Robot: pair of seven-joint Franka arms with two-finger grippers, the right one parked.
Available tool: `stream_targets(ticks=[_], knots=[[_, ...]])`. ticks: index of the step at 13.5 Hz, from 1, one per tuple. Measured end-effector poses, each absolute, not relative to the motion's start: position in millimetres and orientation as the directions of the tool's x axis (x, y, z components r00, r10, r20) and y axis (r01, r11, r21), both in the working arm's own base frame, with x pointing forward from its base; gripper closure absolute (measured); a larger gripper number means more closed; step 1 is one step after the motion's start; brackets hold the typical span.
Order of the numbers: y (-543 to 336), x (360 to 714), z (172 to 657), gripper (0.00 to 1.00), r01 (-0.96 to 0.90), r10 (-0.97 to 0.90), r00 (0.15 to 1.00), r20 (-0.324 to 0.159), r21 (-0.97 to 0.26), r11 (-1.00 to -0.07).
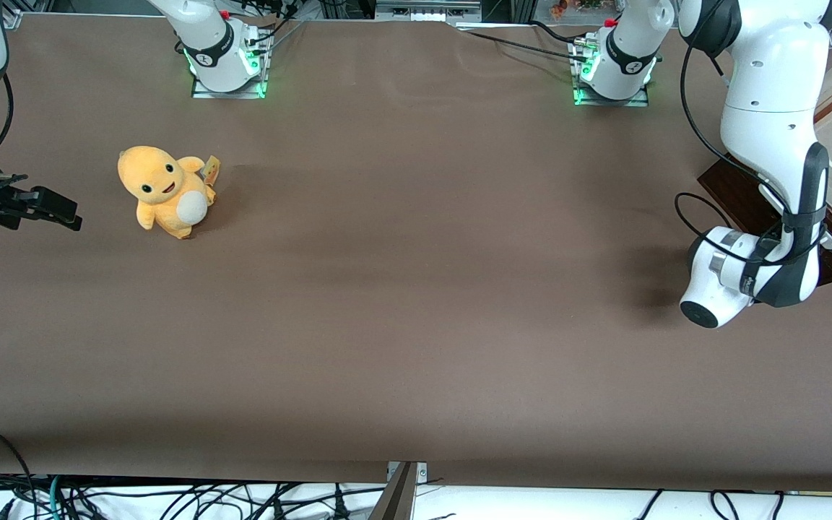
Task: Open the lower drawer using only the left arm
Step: 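Close the left gripper on the white bar handle, then pull the handle outward with the left gripper to slide the drawer out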
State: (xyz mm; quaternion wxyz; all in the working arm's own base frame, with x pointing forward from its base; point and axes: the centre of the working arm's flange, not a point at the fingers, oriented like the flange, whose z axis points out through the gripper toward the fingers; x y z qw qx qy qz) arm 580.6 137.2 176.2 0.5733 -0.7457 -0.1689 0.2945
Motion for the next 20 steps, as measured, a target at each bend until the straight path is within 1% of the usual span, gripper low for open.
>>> stream_targets(ticks=[20], knots=[[100,599,169,0.78,-0.098,0.565,0.793,-0.228,-0.963,-0.251]])
